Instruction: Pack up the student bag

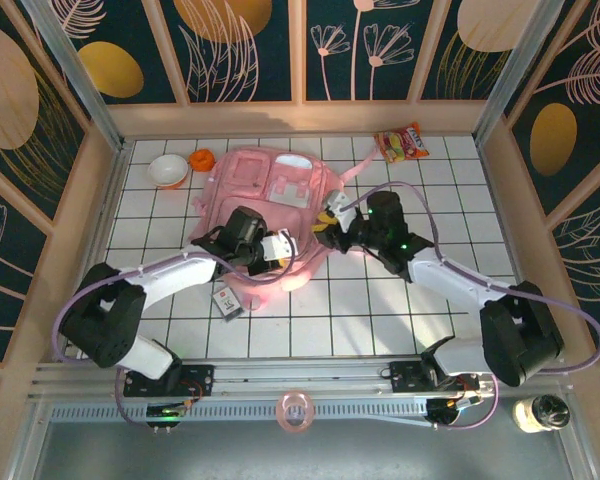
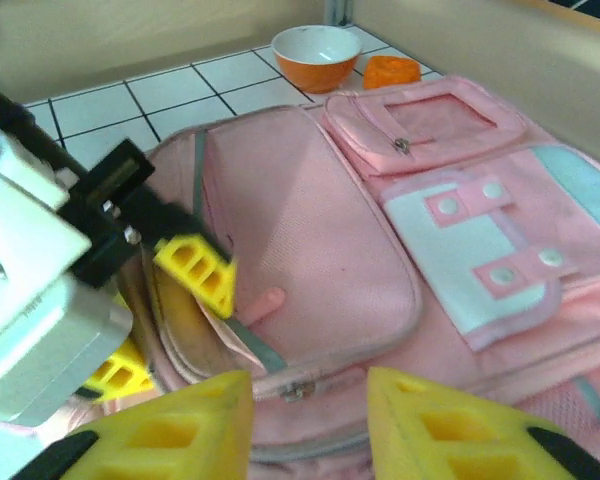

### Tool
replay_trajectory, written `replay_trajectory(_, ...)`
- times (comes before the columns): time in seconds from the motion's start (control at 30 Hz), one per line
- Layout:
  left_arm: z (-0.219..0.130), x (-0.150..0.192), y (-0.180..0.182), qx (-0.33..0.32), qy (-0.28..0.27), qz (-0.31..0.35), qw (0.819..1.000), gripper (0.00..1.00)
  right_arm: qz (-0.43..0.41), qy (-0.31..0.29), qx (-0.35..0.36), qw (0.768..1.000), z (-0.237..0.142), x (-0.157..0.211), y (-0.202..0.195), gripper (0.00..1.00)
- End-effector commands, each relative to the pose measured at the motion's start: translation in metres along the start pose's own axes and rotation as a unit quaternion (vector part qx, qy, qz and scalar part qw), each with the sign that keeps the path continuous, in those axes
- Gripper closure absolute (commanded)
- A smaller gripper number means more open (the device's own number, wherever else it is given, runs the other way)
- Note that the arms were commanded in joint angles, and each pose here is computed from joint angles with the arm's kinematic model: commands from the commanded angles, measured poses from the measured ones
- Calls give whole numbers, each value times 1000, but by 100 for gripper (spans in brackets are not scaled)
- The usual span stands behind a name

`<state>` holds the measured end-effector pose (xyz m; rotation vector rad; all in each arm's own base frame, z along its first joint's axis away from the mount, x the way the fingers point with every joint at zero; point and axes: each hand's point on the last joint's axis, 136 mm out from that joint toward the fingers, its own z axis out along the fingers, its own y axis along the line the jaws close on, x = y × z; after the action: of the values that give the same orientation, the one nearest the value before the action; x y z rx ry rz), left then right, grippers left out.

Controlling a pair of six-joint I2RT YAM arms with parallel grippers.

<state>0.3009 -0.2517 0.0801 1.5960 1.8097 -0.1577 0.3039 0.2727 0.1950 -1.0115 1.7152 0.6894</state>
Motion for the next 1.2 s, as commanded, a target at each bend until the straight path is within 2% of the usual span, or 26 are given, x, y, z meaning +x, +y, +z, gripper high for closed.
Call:
replay_trajectory(0.0,-14,-20,33,-49,-18,7,999,100,99,-11,11,995,-15,4,-18,61)
replay_trajectory(0.17,-69,-66,37,-77,-157,-24,984,100,191,34,12,981,-19,29,-36,56)
replay_trajectory(0.27,-93,-76,38,-78,-200,-42,976,100,223,62,-18,973,-12,39,-30,55)
replay_trajectory(0.43,-113,-76,37,-87,-231,-48,968,100,242,85,-55,965,3,41,-22,52)
replay_trajectory(0.53,-115,-75,33,-86,-234,-47,967,100,219,90,-65,969,14,39,-18,50)
replay_trajectory(0.67,-118,-73,35,-96,-235,-52,966,100,219,114,-106,963,27,42,-6,50)
replay_trajectory(0.77,-120,-77,36,-98,-242,-50,964,100,207,149,-106,961,37,55,1,50)
replay_trajectory(0.97,-124,-81,41,-106,-248,-48,962,100,210,171,-116,956,45,67,7,52)
replay_trajectory(1.07,-125,-83,43,-110,-250,-47,961,100,206,189,-122,952,46,73,12,62)
replay_trajectory(1.17,-126,-85,44,-109,-253,-47,960,100,201,216,-74,952,48,86,0,83)
